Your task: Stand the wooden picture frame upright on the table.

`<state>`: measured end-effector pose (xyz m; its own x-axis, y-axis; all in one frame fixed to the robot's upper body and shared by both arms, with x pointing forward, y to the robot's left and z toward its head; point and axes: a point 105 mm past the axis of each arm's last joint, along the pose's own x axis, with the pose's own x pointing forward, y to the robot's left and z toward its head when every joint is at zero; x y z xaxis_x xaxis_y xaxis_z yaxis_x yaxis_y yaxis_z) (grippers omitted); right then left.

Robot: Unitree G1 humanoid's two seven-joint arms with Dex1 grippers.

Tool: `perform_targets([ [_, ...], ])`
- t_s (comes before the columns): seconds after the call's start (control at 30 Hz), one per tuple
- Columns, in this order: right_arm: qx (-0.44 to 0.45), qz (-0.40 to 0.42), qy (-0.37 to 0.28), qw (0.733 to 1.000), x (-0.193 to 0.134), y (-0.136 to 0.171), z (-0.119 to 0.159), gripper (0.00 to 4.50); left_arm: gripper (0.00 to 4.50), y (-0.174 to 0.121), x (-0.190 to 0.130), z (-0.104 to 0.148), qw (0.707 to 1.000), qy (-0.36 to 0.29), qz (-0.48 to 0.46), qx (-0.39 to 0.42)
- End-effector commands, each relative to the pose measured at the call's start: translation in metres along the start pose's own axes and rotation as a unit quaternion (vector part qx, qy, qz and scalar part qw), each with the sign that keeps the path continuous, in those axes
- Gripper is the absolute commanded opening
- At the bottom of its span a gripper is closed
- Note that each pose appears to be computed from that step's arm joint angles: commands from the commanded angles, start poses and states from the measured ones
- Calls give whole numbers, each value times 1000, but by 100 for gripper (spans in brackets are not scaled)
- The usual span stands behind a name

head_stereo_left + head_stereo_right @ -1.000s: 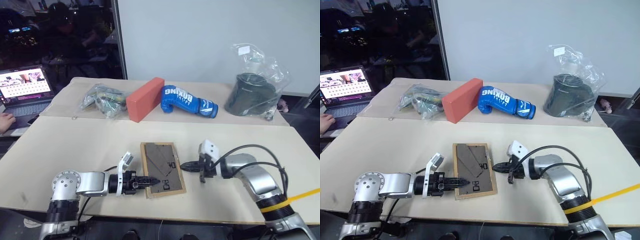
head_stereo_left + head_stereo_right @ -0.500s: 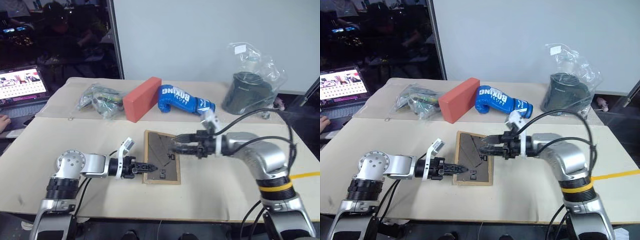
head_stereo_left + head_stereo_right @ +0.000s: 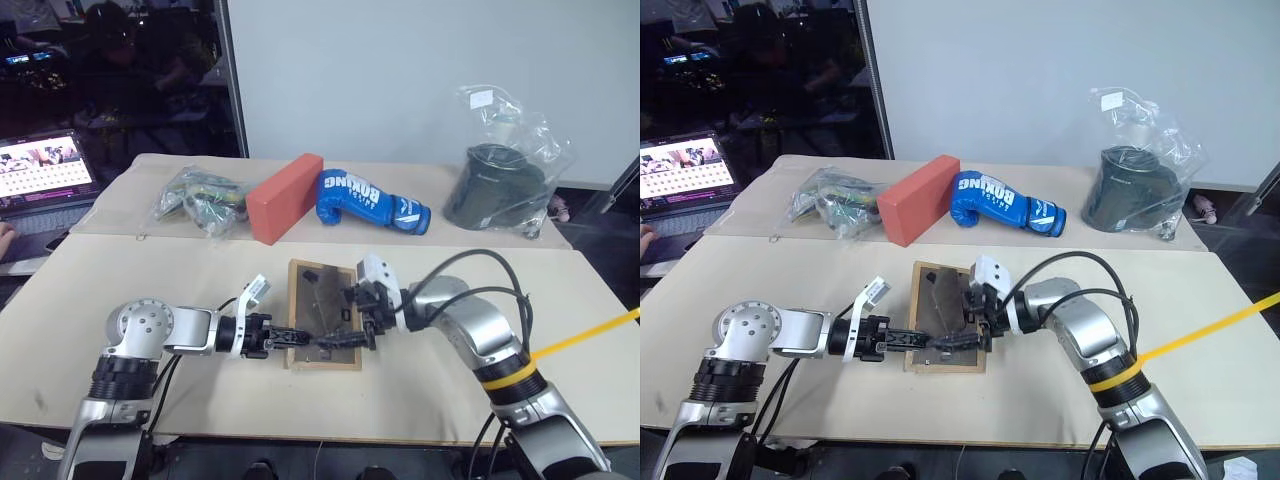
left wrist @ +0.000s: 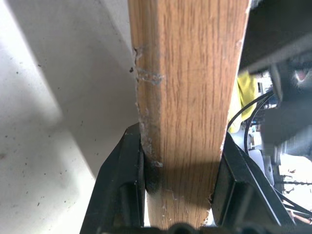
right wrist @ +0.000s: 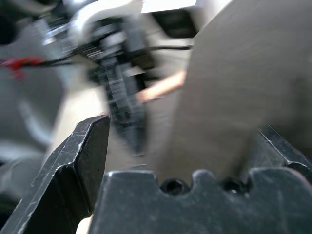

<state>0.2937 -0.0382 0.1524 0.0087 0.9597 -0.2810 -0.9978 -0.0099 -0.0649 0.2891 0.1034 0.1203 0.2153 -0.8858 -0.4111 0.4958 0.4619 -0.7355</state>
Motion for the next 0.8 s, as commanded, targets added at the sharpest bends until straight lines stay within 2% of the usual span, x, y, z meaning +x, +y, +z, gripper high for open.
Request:
perform_targets([
  [0.03,-55,27,-5,998,-4,12,9,424,116,-2,-9,-14,998,53,16,19],
  [0.23,-84,-40,35,995,-17,-7,-3,424,116,-11,-17,-14,997,73,-18,17],
  [0.37,-72,-95,68,991,-48,-20,-15,424,116,-21,-27,-5,996,71,-47,24],
  [0.5,-65,-140,100,983,-82,-13,-36,424,116,-32,-35,-4,993,83,-84,18],
  [0.57,-111,-208,92,967,-99,-21,-32,424,116,-23,-36,-4,994,84,-67,4],
  [0.6,-106,-238,86,962,-106,-24,-33,424,116,-21,-37,-3,994,83,-65,-3],
  [0.67,-119,-289,69,947,-113,-24,-35,424,116,-31,-39,2,990,78,-115,-29],
  [0.73,-186,-350,66,916,-118,-25,-34,424,116,-42,-42,9,980,71,-176,-63],
  [0.8,-250,-386,68,885,-119,-26,-29,424,116,-43,-42,10,974,74,-196,-88],
])
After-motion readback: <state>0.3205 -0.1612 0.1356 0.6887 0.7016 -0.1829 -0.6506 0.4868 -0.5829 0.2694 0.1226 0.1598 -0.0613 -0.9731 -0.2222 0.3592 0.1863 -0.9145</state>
